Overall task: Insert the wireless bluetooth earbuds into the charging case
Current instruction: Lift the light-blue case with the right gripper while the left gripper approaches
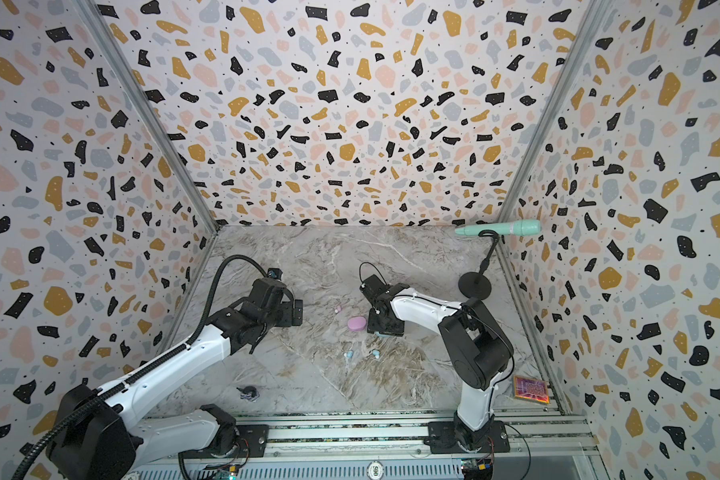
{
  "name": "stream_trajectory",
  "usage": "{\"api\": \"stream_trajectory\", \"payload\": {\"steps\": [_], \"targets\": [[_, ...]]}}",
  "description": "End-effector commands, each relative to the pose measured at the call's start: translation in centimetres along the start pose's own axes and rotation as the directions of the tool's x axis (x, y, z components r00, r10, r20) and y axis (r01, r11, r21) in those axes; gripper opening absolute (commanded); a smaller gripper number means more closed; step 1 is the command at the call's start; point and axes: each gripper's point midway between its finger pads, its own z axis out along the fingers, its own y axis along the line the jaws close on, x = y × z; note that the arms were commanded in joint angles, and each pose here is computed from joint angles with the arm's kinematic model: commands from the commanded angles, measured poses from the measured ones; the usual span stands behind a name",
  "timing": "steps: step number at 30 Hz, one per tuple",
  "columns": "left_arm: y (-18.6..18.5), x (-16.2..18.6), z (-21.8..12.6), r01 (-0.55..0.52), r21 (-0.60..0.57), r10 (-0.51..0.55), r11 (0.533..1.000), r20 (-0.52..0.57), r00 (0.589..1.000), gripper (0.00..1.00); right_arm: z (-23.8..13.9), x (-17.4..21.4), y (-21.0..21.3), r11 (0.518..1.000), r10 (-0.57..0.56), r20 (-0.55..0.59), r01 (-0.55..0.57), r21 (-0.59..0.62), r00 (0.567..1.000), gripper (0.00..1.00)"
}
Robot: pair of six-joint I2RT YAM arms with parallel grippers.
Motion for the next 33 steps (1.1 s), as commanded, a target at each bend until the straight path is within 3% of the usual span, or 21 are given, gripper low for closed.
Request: {"api": "stream_trajectory", "payload": {"steps": [1, 7, 10, 12, 18, 21, 26, 30, 33], "targets": [[-0.4, -1.3, -0.5, -0.013, 0.011, 0.012, 1.000, 0.029, 1.000, 1.00, -1.3, -0.1, -0.1, 1.000, 0.006, 0.020, -0.006, -0.014, 1.000, 0.56], [-0.9, -1.4, -0.7, -0.022, 0.034, 0.021, 0.999, 0.036, 0.999, 0.99, -2.2, -0.1, 0.5, 0.998, -0.011, 0.045, 0.014, -0.063, 0.999, 0.33], [-1.4, -1.7, -1.1, -0.033, 0.056, 0.030, 0.998, 0.055, 0.998, 0.99, -3.1, -0.1, 1.0, 0.994, -0.029, 0.063, 0.035, -0.106, 0.998, 0.17], [-1.7, -2.0, -1.7, -0.043, 0.063, 0.037, 0.997, 0.088, 0.995, 1.00, -3.7, -0.2, 1.5, 0.988, -0.057, 0.080, 0.068, -0.141, 0.995, 0.02], [-3.4, -3.3, -4.5, -0.080, 0.117, 0.048, 0.990, 0.259, 0.965, 1.00, -5.6, -1.3, 2.8, 0.959, -0.143, 0.141, 0.173, -0.227, 0.980, 0.00], [-5.7, -2.7, -5.7, -0.180, 0.165, 0.122, 0.970, 0.312, 0.942, 1.00, -7.0, -1.4, 3.8, 0.925, -0.203, 0.189, 0.251, -0.286, 0.961, 0.00], [-9.5, -0.8, -7.9, -0.486, 0.150, 0.396, 0.861, 0.401, 0.826, 1.00, -9.6, -1.5, 5.1, 0.859, -0.264, 0.297, 0.364, -0.361, 0.918, 0.00], [-10.6, -0.3, -8.2, -0.597, 0.148, 0.482, 0.789, 0.452, 0.750, 1.00, -11.6, -1.3, 6.2, 0.788, -0.288, 0.374, 0.440, -0.430, 0.881, 0.00], [-11.1, 0.3, -8.1, -0.679, 0.125, 0.544, 0.723, 0.503, 0.672, 1.00, -12.4, -0.6, 6.7, 0.735, -0.290, 0.396, 0.468, -0.491, 0.871, 0.00]]}}
